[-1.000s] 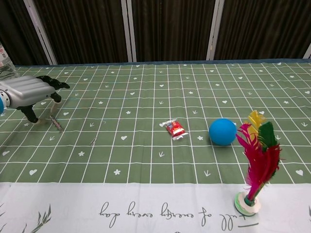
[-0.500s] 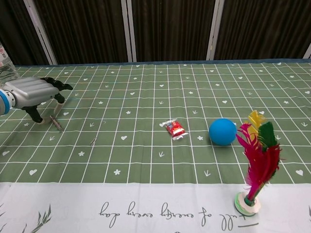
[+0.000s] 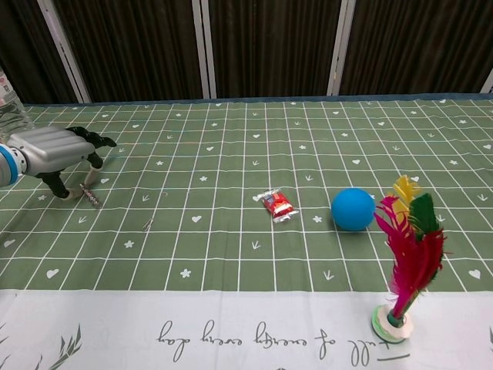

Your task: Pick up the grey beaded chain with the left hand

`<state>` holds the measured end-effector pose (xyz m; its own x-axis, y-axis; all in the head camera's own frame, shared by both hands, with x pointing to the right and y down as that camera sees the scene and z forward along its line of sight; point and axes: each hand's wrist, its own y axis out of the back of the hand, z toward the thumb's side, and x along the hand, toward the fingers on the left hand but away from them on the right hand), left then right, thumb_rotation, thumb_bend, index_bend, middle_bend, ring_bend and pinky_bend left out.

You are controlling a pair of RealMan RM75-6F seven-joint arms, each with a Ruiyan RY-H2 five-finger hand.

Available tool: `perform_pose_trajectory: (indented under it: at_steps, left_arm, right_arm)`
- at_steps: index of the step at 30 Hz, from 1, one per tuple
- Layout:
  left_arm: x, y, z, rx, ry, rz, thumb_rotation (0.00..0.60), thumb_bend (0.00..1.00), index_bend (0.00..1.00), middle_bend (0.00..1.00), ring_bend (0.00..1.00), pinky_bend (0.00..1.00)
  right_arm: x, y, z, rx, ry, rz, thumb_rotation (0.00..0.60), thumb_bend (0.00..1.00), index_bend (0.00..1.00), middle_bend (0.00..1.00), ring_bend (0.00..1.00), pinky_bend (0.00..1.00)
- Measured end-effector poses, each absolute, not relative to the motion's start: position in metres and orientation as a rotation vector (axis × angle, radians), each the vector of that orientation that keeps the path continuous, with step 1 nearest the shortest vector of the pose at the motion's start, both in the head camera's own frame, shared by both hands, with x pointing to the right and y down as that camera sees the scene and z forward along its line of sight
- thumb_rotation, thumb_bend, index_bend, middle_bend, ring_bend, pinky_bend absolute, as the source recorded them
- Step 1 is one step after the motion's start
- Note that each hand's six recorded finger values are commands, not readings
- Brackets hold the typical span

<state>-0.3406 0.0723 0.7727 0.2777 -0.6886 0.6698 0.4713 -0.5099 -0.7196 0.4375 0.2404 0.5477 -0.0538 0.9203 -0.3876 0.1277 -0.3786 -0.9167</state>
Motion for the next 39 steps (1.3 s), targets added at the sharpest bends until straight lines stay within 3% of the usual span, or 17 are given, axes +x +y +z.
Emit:
perform_pose_trajectory:
  at_steps: [16, 29, 39]
  left_arm:
    - [-0.338, 0.068, 0.762, -1.531, 0.243, -1.413, 0.6, 0.41, 0.56, 0.0, 0.0, 0.0]
    - [-0.3, 0.05, 0.703, -1.417, 0.266, -1.161, 0.6, 0.41, 0.59, 0.0, 0.0, 0.0]
    - [-0.258, 0.063, 0.667, -1.208, 0.081, -0.863, 0.6, 0.41, 0.61, 0.0, 0.0, 0.0]
  right_arm:
    - [0.438, 0.24, 0.548, -1.547, -1.143, 1.504, 0.6, 0.0, 0.07, 0.0, 0.0, 0.09]
    - [0.437, 0.241, 0.547, -1.543, -1.141, 1.499, 0.6, 0.01, 0.07, 0.0, 0.0, 0.09]
    - [0.438, 0.24, 0.546, -1.537, -1.143, 1.5, 0.6, 0.0, 0.07, 0.0, 0.0, 0.09]
